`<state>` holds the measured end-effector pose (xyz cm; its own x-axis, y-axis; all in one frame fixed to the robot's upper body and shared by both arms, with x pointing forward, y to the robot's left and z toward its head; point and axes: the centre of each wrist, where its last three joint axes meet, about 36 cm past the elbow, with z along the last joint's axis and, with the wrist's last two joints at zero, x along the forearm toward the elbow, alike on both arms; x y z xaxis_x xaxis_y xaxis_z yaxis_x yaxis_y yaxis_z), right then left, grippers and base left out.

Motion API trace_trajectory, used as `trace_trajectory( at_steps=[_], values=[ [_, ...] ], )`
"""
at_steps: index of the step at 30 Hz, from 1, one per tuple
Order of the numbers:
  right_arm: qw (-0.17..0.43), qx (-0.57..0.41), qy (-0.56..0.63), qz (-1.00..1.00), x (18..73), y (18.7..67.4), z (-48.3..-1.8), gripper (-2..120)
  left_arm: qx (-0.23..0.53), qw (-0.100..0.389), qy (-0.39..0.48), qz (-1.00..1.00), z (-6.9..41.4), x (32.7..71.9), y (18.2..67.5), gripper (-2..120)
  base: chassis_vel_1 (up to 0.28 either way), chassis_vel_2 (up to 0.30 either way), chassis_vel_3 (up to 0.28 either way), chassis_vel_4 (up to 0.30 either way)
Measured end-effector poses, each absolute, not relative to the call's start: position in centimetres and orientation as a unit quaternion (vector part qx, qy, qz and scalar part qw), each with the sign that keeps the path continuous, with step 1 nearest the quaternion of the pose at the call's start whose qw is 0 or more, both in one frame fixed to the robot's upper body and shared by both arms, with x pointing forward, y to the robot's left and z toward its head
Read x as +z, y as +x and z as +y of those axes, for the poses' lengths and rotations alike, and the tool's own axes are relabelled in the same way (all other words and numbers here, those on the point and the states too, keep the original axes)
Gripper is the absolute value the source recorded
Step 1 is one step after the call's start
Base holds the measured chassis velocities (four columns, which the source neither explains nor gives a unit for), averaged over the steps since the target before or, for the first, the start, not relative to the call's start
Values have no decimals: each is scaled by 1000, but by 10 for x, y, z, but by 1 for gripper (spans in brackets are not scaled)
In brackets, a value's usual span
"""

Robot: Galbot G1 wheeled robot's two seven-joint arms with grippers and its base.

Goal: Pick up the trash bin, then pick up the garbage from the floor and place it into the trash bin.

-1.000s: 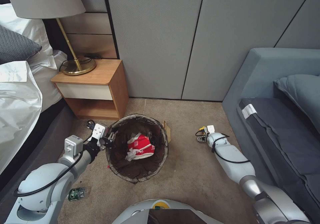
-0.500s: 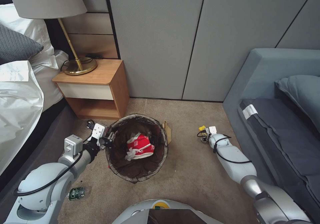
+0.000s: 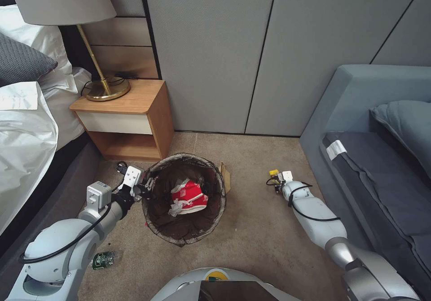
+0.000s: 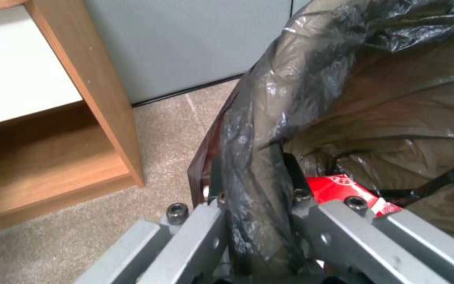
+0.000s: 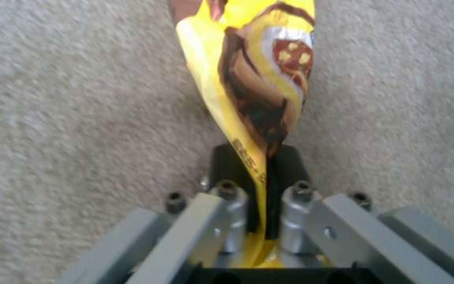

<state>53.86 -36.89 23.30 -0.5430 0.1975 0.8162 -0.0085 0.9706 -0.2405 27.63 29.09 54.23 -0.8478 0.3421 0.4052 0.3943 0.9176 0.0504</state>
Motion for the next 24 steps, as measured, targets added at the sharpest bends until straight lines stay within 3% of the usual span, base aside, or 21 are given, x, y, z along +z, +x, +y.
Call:
trace_trajectory(
  at_steps=[12,18,24],
  values=[
    [446,100,-46,-888,270,521,-391,0,-67,199,-191,-959,290,542,275,0,0,0,0,0],
    [416,100,-17,-904,318,501,-391,0,-72,196,-191,-959,290,545,274,0,0,0,0,0],
    [363,99,30,-926,400,481,-380,0,-75,196,-186,-960,290,546,274,0,0,0,0,0]
  ],
)
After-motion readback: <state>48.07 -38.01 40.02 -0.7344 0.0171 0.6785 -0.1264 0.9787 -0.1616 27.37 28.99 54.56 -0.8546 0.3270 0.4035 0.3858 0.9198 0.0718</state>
